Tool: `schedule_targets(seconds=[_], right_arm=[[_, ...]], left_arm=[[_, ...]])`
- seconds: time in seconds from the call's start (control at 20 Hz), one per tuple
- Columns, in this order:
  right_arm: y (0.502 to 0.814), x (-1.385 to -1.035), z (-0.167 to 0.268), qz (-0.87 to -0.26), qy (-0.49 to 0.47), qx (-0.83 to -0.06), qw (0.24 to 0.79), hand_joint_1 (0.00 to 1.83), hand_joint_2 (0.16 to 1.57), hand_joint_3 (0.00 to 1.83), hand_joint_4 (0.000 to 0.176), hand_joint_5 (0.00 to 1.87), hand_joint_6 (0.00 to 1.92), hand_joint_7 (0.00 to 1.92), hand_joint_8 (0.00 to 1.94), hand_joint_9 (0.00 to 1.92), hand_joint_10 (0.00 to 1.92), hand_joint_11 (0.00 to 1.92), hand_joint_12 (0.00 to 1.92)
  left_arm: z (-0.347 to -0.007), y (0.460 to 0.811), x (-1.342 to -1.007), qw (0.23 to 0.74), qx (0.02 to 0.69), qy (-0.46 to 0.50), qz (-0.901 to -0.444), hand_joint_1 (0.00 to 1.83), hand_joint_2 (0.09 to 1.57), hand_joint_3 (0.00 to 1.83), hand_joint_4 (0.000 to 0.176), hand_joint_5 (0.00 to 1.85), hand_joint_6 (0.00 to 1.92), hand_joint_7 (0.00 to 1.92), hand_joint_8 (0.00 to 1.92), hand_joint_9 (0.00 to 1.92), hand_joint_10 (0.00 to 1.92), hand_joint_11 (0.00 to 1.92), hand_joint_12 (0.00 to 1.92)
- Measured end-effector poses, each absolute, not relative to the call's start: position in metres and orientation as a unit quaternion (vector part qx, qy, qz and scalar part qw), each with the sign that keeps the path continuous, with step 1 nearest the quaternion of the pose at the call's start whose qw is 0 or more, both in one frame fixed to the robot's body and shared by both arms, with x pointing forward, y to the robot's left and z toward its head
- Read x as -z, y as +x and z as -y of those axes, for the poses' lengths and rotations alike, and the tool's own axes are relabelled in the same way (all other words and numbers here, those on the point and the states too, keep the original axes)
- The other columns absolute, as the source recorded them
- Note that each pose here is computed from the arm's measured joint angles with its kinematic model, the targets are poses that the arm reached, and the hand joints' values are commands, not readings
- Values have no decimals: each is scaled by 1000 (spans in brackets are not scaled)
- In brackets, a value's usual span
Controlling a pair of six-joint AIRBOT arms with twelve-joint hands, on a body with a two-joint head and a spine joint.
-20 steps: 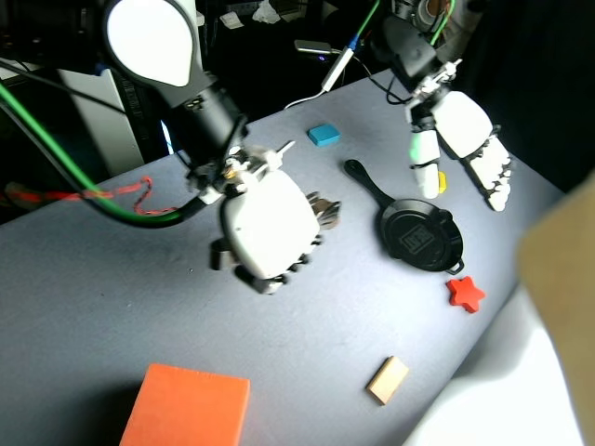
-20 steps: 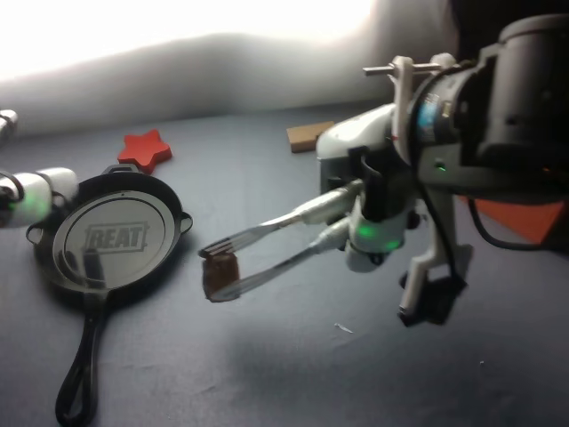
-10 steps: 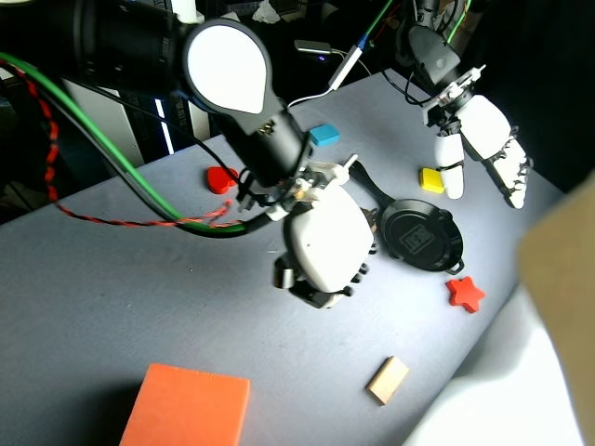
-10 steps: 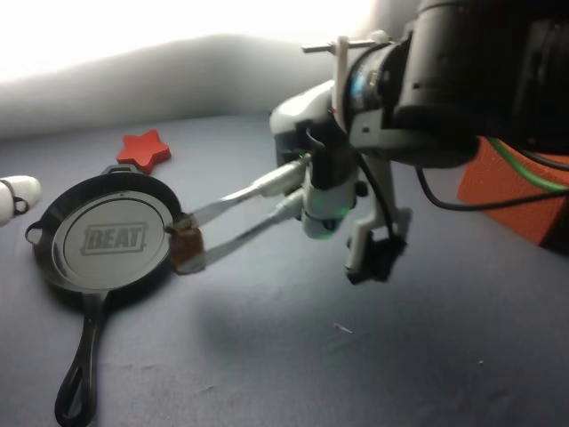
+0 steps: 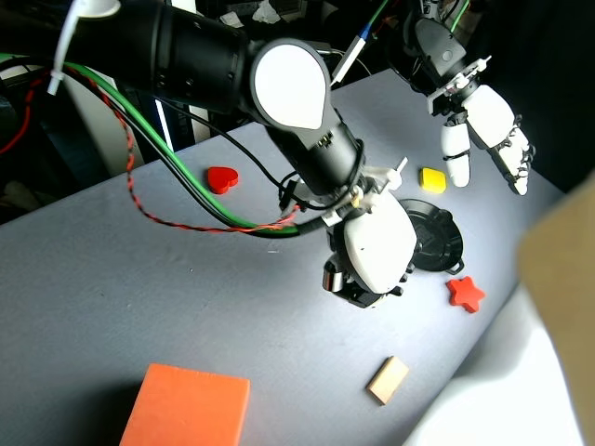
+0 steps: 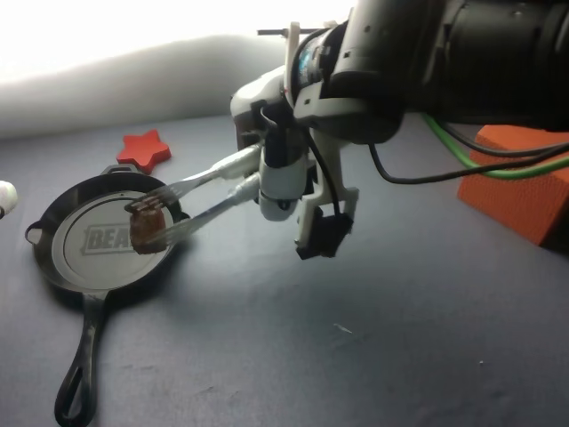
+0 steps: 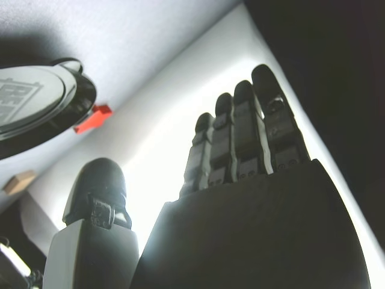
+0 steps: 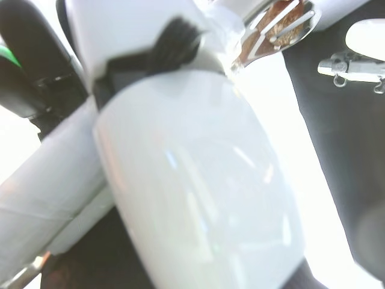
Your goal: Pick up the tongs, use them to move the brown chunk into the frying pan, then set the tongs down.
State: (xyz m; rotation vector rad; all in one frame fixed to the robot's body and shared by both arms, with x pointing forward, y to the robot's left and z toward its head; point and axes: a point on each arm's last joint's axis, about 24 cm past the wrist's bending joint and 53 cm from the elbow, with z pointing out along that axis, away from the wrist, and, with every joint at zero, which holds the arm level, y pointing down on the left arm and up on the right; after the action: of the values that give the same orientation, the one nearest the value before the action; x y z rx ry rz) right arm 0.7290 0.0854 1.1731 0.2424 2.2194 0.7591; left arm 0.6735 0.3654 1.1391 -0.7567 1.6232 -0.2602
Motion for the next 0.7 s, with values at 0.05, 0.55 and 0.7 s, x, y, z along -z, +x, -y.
schedule_targets(seconds=[0.05, 0.55, 0.7], right_arm=[[733, -1176, -91, -867, 94, -303, 385, 1230, 1103, 2, 0, 938, 1061, 1103, 812, 1249, 382, 868, 1277], [754, -1159, -96, -870, 125, -302, 370, 1204, 1157, 3, 0, 821, 1247, 996, 965, 1200, 234, 778, 1253], [753, -1152, -96, -871, 124, -301, 367, 1211, 1174, 1, 0, 739, 1317, 1008, 987, 1168, 205, 718, 1248]], left_arm=[[-365, 673, -1139, 617, 113, -329, -706, 60, 1276, 0, 51, 20, 4, 118, 2, 128, 3, 0, 582], [-365, 674, -1139, 617, 112, -327, -707, 22, 1279, 2, 49, 14, 2, 114, 1, 123, 2, 0, 549], [-365, 674, -1139, 618, 111, -325, -707, 71, 1276, 0, 41, 22, 4, 130, 4, 132, 4, 0, 613]])
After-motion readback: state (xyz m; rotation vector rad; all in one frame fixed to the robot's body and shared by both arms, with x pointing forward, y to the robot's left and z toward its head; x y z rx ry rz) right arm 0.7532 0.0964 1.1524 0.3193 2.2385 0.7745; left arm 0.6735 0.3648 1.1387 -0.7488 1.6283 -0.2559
